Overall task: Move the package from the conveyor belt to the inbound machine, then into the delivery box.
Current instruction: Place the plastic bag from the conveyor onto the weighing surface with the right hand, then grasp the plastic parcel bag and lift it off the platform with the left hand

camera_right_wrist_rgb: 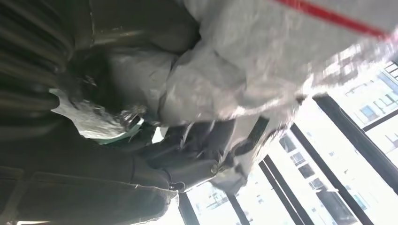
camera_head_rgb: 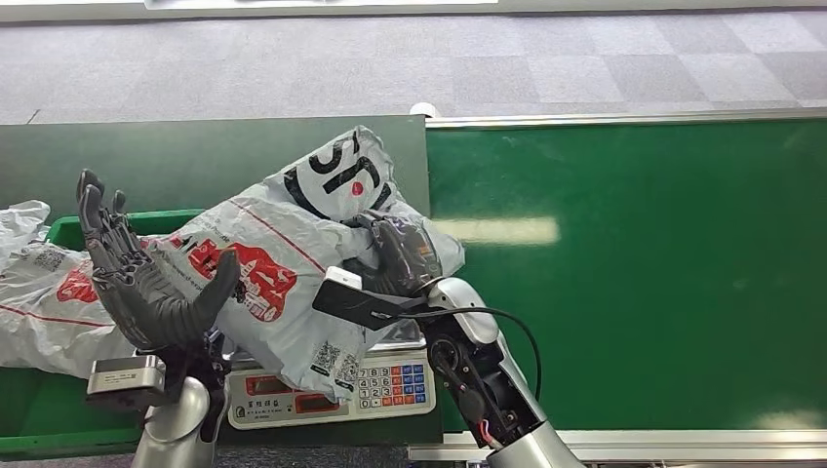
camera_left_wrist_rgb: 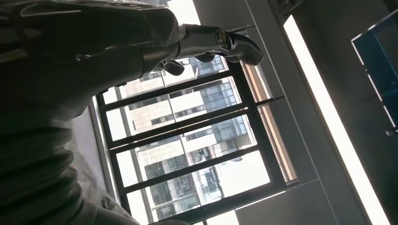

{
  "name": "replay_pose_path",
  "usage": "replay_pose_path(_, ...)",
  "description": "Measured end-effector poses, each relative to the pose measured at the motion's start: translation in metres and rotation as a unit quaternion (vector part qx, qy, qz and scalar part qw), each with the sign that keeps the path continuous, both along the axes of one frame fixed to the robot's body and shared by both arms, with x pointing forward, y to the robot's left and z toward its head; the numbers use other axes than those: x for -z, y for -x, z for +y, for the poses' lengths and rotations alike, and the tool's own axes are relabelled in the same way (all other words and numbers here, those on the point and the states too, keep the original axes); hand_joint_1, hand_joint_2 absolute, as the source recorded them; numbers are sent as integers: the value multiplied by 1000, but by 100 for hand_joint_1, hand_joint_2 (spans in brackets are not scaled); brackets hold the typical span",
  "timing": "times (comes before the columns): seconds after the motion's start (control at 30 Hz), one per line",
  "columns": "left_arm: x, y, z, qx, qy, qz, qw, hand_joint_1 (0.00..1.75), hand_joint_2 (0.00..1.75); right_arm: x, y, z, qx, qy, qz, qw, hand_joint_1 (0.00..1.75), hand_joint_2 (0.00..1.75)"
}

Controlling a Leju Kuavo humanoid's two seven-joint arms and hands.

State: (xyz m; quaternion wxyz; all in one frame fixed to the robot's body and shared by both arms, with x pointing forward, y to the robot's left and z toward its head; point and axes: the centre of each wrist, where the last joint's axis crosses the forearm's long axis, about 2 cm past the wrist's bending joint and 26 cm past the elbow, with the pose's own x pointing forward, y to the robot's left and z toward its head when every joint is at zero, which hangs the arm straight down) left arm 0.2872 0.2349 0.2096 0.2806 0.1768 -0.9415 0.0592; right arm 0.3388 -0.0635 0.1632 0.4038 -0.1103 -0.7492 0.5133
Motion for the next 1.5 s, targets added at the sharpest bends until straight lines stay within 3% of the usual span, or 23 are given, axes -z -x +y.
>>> replay_pose_path(0.07, 0, 0, 1, 0, 1, 0, 1000, 0, 175, 1, 0, 0, 0, 0, 3, 1000, 0, 175)
replay_pose_path(0.27, 0, 0, 2, 1, -2, -1, 1000, 0, 175, 3, 0, -2, 6, -23, -1, 1000, 0, 175)
replay_pose_path(0.6, 1, 1, 3, 7, -6, 4, 1000, 0, 175, -5, 1, -19, 3, -134, -16, 991, 0, 175)
replay_pose_path(0.83, 8, -2, 0, 19, -65, 97, 993, 0, 175, -14, 6, -40, 9, -261, -41, 964, 0, 175)
replay_pose_path(1.17, 21, -6, -4, 35, -92, 162, 982, 0, 175, -22, 15, -57, 16, -325, -68, 943, 0, 175)
replay_pose_path(1.33, 37, -11, -8, 14, -145, 284, 948, 0, 175, -29, 26, -66, 23, -362, -92, 927, 0, 175)
replay_pose_path(1.5, 55, -20, -11, -100, -241, 398, 879, 0, 175, -37, 31, -64, 16, -353, -102, 930, 0, 175)
